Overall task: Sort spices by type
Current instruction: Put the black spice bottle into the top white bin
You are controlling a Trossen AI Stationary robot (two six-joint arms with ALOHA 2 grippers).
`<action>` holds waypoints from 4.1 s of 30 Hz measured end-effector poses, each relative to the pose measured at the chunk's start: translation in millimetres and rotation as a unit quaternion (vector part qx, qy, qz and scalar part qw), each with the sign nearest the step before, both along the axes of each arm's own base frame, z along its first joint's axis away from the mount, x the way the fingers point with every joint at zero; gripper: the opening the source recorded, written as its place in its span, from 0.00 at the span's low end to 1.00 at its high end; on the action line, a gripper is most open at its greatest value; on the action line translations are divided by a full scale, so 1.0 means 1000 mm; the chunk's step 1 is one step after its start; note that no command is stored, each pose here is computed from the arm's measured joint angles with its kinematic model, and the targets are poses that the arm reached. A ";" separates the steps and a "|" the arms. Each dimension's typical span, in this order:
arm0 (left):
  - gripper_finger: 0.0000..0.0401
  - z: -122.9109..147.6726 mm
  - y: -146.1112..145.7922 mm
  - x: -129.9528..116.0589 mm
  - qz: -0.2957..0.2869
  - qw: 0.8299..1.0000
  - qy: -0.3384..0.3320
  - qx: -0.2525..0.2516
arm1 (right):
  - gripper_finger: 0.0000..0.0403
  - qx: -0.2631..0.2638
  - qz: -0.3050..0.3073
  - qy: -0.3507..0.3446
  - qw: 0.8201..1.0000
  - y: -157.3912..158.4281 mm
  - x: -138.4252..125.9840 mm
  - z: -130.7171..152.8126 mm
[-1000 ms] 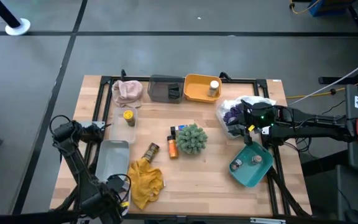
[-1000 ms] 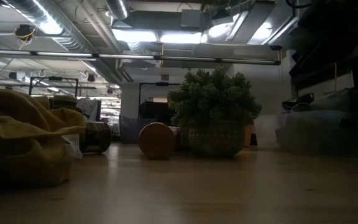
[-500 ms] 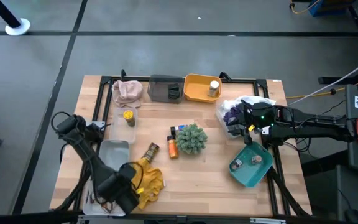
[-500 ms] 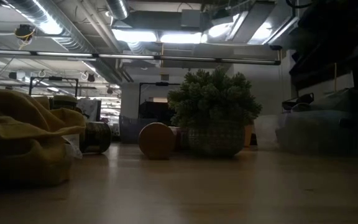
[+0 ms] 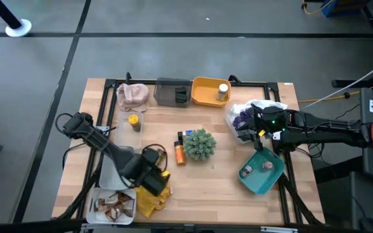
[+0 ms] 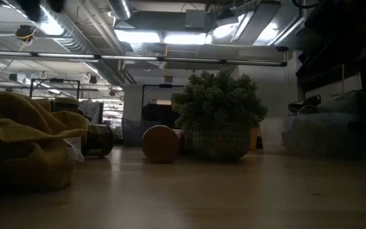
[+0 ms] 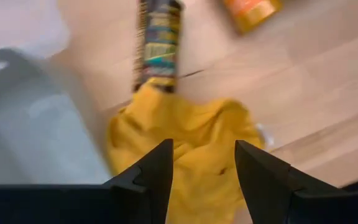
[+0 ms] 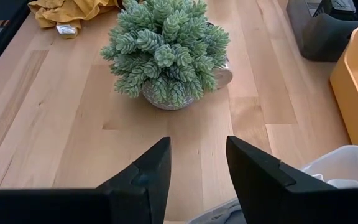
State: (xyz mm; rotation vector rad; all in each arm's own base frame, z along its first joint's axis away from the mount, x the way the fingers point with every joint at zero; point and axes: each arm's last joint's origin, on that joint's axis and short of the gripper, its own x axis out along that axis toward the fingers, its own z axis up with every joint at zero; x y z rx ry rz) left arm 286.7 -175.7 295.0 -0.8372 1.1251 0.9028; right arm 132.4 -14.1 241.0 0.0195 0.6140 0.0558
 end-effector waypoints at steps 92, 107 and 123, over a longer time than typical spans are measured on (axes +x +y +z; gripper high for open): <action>0.36 -0.139 0.145 0.069 -0.002 0.992 -0.102 -0.079 | 0.38 0.012 -0.007 0.010 1.000 0.000 -0.001 -0.001; 0.38 -0.082 0.142 0.046 -0.038 0.985 -0.151 -0.077 | 0.38 0.012 -0.008 0.009 1.000 0.000 -0.001 -0.001; 0.38 -0.029 0.096 -0.023 -0.033 0.990 -0.137 0.027 | 0.38 0.012 -0.007 0.010 1.000 0.000 -0.001 -0.002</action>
